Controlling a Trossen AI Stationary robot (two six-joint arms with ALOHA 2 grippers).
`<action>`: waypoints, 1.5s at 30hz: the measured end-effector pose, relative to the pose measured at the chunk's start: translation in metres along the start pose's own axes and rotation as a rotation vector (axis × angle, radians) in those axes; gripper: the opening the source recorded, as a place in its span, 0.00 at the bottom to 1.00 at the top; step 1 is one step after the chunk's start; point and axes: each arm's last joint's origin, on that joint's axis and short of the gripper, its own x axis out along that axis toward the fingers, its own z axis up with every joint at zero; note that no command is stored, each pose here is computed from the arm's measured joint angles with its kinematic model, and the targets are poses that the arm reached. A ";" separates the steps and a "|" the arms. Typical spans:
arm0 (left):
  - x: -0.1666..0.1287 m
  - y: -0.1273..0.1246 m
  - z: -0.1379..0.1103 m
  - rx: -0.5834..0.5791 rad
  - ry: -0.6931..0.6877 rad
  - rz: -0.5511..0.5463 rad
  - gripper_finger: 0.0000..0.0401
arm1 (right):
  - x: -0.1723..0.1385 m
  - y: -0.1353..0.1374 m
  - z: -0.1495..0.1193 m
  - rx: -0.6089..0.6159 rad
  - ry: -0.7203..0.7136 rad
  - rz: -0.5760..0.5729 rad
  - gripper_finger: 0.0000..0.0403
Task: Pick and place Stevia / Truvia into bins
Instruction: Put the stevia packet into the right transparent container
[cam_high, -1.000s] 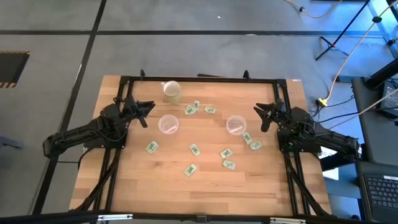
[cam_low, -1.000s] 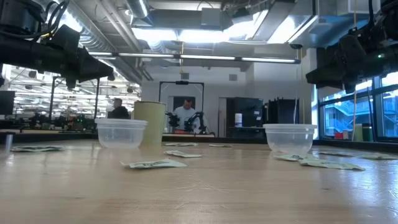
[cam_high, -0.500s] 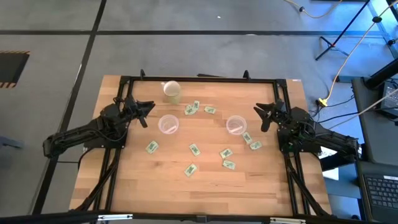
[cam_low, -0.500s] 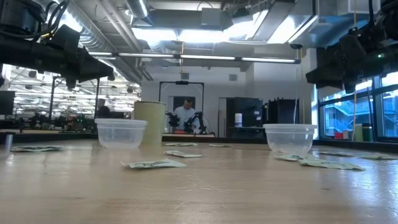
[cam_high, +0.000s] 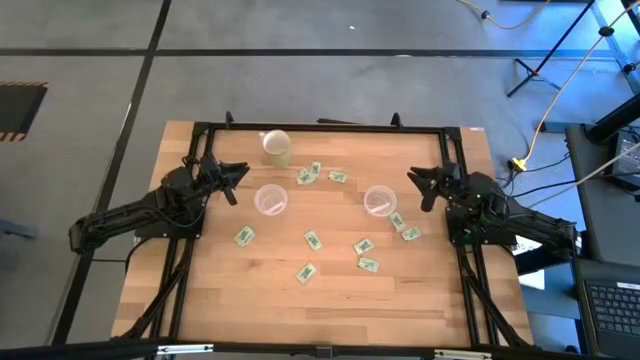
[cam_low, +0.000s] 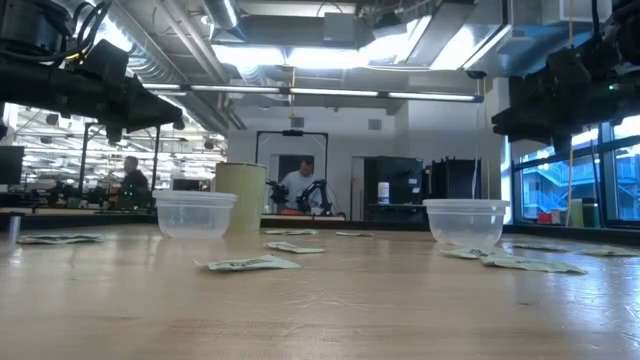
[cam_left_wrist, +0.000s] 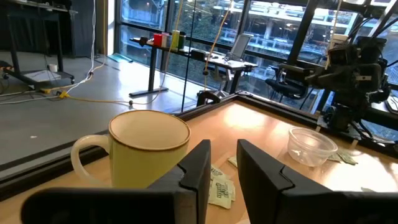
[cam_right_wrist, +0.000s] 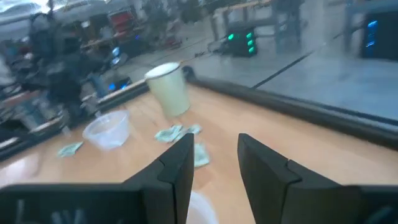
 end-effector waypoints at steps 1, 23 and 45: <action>0.000 0.000 0.000 0.000 0.000 0.000 0.18 | 0.000 0.001 -0.001 -0.001 0.015 0.020 0.32; 0.000 0.000 0.000 0.000 -0.002 0.000 0.18 | 0.026 0.040 0.039 0.052 0.668 0.131 0.32; 0.000 0.000 0.000 -0.001 -0.005 0.000 0.18 | 0.083 0.070 -0.001 -0.393 1.299 -0.016 0.32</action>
